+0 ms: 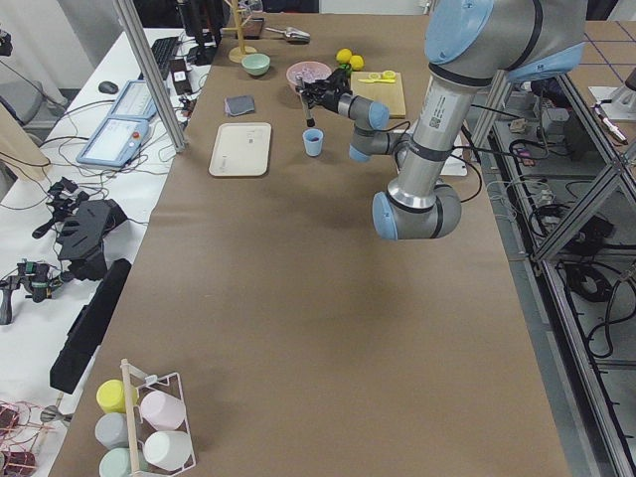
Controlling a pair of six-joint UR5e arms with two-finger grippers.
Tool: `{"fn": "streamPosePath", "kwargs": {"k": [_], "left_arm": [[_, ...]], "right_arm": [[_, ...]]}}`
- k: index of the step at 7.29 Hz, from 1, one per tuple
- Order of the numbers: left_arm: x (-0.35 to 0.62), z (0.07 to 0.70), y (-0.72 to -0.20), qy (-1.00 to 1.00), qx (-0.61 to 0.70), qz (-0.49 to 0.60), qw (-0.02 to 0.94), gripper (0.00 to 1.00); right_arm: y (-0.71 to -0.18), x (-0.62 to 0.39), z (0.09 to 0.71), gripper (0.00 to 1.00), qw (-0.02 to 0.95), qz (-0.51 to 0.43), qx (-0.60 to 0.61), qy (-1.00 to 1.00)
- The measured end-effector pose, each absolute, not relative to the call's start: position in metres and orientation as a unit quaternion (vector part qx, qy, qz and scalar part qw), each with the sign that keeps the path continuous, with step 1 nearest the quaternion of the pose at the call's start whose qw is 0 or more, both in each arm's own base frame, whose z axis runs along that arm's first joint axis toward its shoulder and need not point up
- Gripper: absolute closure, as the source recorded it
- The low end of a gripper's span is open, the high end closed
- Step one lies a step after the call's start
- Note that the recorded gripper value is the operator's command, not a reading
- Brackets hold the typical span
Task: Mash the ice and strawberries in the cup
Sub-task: 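Press the pestle up and down in the cup with the left gripper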
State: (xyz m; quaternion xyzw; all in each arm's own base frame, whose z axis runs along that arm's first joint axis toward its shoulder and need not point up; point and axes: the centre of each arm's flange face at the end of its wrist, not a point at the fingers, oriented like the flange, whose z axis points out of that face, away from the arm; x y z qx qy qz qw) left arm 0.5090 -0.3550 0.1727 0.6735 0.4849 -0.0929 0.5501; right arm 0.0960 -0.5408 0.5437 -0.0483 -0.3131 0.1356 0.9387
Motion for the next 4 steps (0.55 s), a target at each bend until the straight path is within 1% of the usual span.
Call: {"fn": "streamPosePath", "kwargs": {"k": [4], "left_arm": [[0.525, 0.19, -0.356, 0.476, 0.668, -0.081, 0.566, 1.0]], "right_arm": [[-0.542, 0.096, 0.543, 0.0, 0.939, 0.136, -0.047, -0.313]]}}
